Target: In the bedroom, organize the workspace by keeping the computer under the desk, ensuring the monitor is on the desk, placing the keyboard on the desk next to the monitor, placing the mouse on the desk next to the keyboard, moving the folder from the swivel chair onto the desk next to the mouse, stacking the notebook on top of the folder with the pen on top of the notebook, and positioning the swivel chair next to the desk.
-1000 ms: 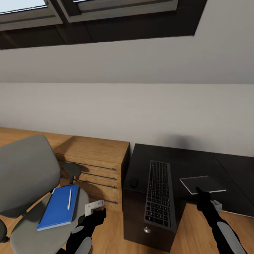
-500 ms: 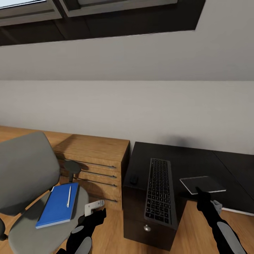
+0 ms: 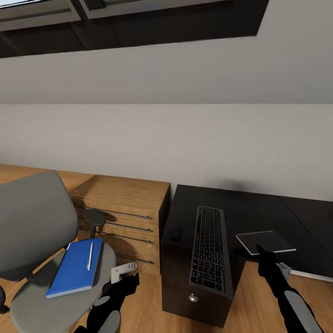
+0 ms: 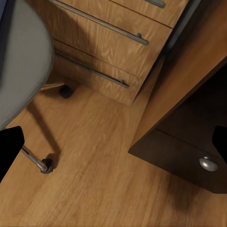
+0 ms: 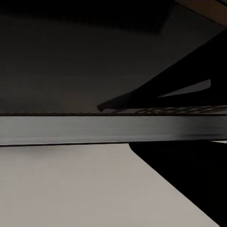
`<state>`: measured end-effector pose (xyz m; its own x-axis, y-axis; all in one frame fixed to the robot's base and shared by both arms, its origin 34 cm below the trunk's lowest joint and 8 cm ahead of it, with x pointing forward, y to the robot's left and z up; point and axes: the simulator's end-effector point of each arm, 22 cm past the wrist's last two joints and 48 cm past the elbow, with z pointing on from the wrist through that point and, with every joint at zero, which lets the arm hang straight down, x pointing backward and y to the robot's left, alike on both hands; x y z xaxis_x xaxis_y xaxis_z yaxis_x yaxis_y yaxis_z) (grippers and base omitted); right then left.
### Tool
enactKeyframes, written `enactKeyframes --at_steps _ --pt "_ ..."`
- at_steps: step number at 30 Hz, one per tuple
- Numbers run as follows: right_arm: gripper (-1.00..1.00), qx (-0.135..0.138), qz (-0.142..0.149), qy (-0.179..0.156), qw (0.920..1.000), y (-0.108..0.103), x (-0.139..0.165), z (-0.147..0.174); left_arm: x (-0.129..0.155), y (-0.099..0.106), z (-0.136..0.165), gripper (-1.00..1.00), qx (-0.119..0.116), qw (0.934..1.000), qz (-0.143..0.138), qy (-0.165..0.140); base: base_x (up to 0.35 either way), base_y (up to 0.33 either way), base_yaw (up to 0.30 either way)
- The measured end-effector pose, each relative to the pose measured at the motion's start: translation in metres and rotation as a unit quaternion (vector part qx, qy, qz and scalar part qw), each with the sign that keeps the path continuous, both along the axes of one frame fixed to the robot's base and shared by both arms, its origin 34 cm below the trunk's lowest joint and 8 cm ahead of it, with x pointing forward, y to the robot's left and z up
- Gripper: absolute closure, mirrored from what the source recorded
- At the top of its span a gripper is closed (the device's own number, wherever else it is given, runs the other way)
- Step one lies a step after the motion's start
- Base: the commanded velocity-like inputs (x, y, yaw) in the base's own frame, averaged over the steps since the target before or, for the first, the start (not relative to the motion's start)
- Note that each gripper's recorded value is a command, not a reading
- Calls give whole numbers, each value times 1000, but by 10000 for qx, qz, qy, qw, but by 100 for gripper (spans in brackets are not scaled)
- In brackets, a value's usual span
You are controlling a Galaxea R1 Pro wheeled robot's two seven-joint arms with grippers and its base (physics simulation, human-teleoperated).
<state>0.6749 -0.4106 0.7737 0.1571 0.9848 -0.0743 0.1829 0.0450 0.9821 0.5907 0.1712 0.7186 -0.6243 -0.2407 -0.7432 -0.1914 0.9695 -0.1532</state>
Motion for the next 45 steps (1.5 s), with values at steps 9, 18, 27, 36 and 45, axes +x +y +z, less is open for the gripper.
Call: enactKeyframes --at_steps 9,18,27,36,45 --pt "100 -2 -1 17 10000 0 0 -1 0 0 0 -100 10 10000 -5 -1 0 0 0" --pt "-100 7 -14 173 9998 0 -1 -7 0 1 0 -100 17 10000 -6 -1 0 0 0" --pt "-100 0 -13 180 9998 0 -1 -7 0 1 0 -100 10 10000 -5 3 0 0 0" --pt "-100 2 -14 170 9999 0 -1 -7 0 2 -1 -100 18 10000 4 11 -21 0 0" --pt "-100 0 -12 189 9998 0 -1 -8 0 2 -1 -100 18 10000 4 11 -82 0 0"
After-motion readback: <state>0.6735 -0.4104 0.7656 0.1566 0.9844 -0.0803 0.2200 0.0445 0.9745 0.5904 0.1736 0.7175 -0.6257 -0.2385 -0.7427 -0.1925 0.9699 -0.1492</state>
